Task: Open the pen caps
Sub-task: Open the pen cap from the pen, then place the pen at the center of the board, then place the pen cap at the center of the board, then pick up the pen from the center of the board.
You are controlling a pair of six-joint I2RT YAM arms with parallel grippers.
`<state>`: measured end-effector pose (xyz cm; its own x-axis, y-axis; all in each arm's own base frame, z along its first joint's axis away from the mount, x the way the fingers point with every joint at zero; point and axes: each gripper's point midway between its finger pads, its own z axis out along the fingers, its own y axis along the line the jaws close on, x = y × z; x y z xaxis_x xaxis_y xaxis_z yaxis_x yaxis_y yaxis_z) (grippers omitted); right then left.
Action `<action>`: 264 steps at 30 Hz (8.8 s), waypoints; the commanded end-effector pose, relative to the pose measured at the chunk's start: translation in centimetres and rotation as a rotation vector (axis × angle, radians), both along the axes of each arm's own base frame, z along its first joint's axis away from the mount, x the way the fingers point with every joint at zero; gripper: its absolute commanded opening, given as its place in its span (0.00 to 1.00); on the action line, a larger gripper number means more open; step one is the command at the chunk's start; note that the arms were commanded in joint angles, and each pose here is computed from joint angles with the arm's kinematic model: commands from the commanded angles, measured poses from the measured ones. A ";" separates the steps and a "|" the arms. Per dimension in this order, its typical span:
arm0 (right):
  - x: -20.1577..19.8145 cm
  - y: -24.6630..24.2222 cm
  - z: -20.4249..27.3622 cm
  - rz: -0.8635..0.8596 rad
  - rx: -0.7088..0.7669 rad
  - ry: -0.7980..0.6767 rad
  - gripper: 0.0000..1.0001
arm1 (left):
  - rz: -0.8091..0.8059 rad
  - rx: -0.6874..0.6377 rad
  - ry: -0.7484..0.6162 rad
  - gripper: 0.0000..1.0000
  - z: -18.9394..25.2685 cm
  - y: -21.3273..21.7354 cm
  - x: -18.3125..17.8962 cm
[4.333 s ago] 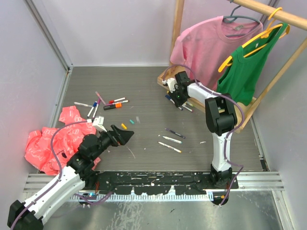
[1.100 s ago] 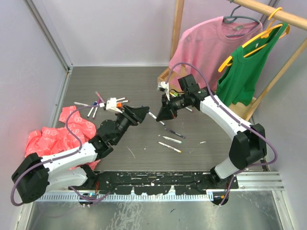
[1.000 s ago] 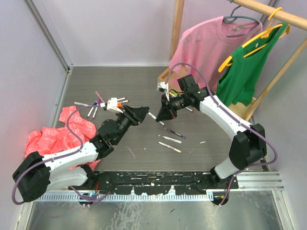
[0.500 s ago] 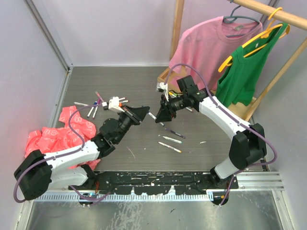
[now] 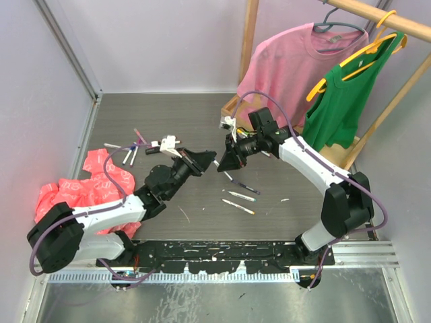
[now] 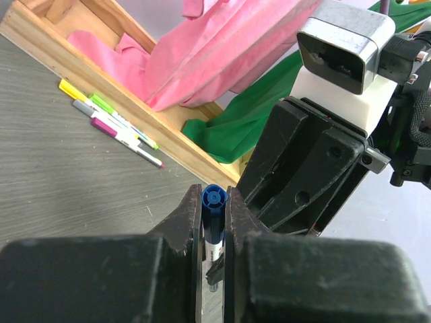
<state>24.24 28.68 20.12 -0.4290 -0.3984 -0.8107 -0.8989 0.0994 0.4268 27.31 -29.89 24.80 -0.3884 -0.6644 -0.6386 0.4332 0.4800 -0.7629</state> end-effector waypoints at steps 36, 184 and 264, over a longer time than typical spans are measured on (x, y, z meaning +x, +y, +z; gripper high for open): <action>7.7 -10.4 -12.9 -0.265 -0.775 -0.246 0.05 | 0.150 -0.028 0.152 0.03 -1.0 12.1 3.1; 20.5 -18.5 -14.8 -0.708 -0.745 -0.235 0.39 | -0.151 0.164 0.051 0.98 -6.2 7.5 -4.2; 1.9 -4.3 4.0 -0.074 0.125 -0.014 0.01 | -0.190 -0.212 -0.252 0.98 8.5 4.6 -3.8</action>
<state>27.63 23.25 22.64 -0.4733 -0.2889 -0.8322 -0.8790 0.2163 0.4249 22.92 -25.03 29.42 -0.4368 -0.6513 -0.6205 0.6454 0.2537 -0.7205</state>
